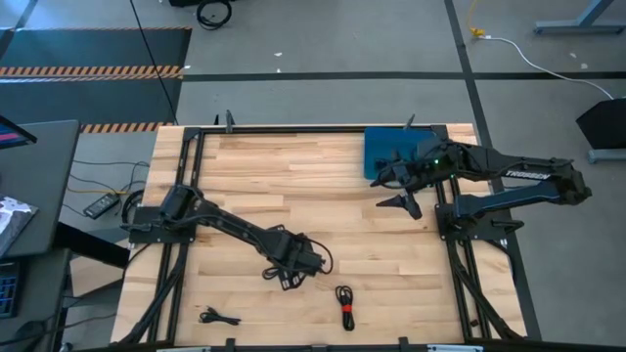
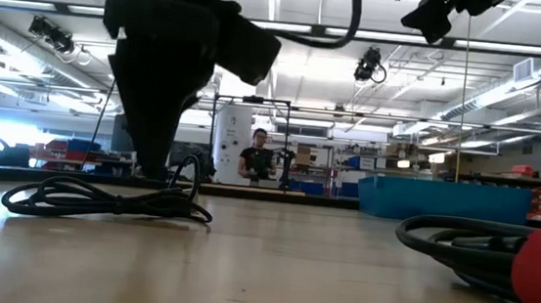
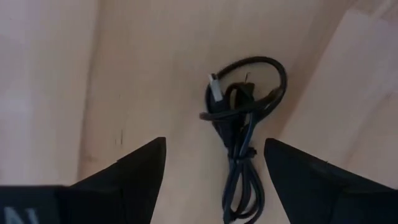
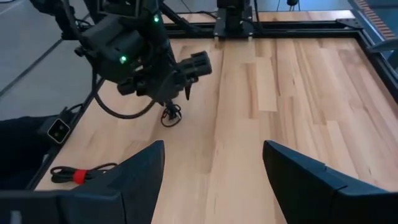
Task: Pick and place USB-C Cables
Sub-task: Put the black charger cable into the blue bin
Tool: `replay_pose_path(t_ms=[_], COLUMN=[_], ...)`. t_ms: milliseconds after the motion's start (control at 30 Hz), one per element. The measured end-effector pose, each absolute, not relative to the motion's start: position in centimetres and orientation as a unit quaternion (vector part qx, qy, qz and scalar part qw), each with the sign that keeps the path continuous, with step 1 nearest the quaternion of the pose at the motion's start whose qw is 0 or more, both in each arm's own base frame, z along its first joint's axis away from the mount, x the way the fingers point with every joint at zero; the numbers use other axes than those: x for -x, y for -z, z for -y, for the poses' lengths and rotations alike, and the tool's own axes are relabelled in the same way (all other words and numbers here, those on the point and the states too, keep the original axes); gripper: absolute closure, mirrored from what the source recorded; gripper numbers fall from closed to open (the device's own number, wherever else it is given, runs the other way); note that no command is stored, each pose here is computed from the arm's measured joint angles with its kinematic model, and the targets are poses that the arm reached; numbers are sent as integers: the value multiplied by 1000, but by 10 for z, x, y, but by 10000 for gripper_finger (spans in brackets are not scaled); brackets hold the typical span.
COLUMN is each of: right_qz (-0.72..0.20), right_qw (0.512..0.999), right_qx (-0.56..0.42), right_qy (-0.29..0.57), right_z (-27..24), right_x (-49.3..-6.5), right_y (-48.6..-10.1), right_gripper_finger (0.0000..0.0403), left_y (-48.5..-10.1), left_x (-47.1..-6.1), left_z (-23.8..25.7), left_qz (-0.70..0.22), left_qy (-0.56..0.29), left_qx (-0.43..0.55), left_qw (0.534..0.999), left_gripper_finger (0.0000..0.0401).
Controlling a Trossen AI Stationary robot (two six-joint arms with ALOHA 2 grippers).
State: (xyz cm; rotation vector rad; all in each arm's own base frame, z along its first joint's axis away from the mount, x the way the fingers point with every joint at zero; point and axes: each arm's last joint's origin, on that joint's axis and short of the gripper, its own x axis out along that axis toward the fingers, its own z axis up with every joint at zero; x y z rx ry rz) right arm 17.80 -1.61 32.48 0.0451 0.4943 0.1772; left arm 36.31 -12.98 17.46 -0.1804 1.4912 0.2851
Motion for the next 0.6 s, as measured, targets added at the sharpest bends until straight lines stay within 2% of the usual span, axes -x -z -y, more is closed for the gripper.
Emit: replay_pose_path(t_ms=[400, 500, 600], right_qz=[-247, -248, -249], right_qw=[965, 966, 966], right_qx=[-29, -25, -25], right_qy=[-83, -72, -71], right_z=[13, 13, 14], right_x=[-178, -178, -178], right_y=[-325, -324, -324], right_gripper_finger=[125, 125, 125], left_y=[-139, -140, -142], left_x=[-356, -356, -357], left_z=[115, 110, 104], left_qz=[-665, -669, -666], left_qy=[-102, -103, -104], left_qx=[125, 120, 120], left_qw=[730, 726, 729], left_gripper_finger=[125, 157, 224])
